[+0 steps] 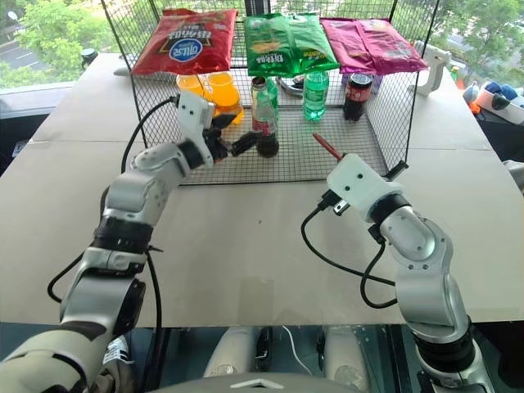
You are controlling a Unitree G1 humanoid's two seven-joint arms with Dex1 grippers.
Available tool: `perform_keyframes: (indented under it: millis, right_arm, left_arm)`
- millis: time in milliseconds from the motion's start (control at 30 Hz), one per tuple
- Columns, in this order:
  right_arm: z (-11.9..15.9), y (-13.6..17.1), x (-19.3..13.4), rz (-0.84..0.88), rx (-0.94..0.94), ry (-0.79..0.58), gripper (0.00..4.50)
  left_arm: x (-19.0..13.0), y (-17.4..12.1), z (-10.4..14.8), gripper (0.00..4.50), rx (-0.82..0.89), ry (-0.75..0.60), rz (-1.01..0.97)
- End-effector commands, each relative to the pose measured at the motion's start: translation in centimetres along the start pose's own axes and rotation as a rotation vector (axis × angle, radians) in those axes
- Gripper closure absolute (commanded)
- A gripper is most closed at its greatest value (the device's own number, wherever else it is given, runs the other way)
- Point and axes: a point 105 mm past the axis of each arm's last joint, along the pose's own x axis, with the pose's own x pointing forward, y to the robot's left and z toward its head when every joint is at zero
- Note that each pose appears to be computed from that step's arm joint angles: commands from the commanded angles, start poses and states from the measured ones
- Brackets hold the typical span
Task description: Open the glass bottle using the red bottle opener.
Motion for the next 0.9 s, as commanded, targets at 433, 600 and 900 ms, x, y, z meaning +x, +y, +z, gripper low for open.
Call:
perform_keyframes:
  millis: [433, 600, 900]
  right_arm:
    - [1.0, -1.0, -1.3, -0.092, -0.023, -0.008, 4.5]
    - [1.1, -0.9, -1.3, -0.092, -0.019, -0.007, 4.5]
    - [1.2, -0.9, -1.4, -0.1, -0.022, -0.003, 4.5]
  left_arm:
    - [4.0, -0.5, 1.6, 0.18, 0.015, -0.064, 0.058]
    - [4.9, -0.5, 1.6, 0.18, 0.0, -0.059, 0.081]
    - [6.1, -1.0, 1.4, 0.18, -0.019, -0.051, 0.082]
